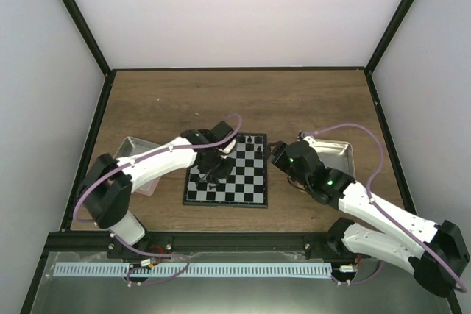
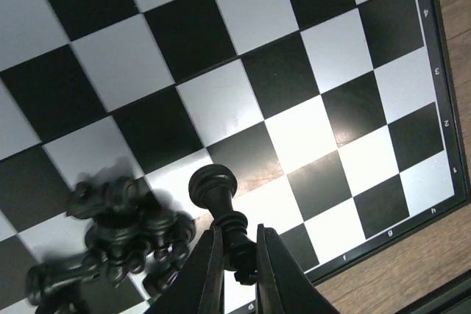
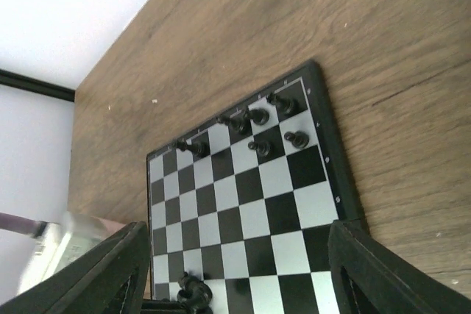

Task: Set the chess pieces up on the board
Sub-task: Place the chess piece on the chessboard, then pick up the chess piece from the chessboard.

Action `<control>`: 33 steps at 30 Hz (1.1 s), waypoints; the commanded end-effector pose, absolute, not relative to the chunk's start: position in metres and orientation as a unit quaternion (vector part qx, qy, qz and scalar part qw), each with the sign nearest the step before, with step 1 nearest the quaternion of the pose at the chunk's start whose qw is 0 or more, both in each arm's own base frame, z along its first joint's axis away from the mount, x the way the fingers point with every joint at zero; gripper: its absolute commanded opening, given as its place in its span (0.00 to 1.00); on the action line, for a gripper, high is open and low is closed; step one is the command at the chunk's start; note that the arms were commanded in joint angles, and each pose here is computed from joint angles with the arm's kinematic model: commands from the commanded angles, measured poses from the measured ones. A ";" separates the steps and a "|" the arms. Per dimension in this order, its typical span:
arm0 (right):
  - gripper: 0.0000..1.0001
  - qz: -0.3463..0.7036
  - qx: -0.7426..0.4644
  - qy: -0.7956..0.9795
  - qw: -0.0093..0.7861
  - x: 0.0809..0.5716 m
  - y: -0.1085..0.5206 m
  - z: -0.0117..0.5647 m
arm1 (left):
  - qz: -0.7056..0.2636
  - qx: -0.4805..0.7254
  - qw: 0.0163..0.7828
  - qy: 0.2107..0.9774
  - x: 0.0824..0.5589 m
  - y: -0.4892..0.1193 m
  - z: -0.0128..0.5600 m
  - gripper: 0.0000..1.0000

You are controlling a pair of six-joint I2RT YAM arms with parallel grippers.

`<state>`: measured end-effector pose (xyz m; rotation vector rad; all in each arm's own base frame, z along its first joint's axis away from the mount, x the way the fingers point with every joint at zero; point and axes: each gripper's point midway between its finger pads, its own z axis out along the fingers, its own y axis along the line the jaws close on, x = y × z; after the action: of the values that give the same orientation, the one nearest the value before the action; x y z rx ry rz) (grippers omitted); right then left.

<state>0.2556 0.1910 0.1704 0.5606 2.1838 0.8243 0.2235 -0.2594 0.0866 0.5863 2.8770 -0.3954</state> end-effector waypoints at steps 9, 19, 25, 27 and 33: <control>0.68 0.267 0.223 0.844 0.408 0.255 0.159 0.169 | -0.058 0.237 0.038 0.969 0.220 -0.275 0.059 0.12; 0.68 0.266 0.219 0.847 0.404 0.255 0.162 0.166 | -0.072 0.225 0.070 0.969 0.228 -0.282 0.066 0.37; 0.69 0.263 0.218 0.849 0.404 0.256 0.162 0.165 | -0.069 0.212 0.089 0.971 0.235 -0.283 0.061 0.34; 0.69 0.263 0.218 0.849 0.403 0.256 0.162 0.164 | -0.073 0.211 0.089 0.971 0.235 -0.285 0.059 0.30; 0.68 0.260 0.220 0.849 0.405 0.257 0.161 0.164 | -0.077 0.205 0.110 0.969 0.243 -0.289 0.061 0.12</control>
<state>0.2521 0.1683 0.1611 0.5383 2.1714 0.6921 0.2350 -0.2834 0.0554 0.6327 2.9009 -0.2075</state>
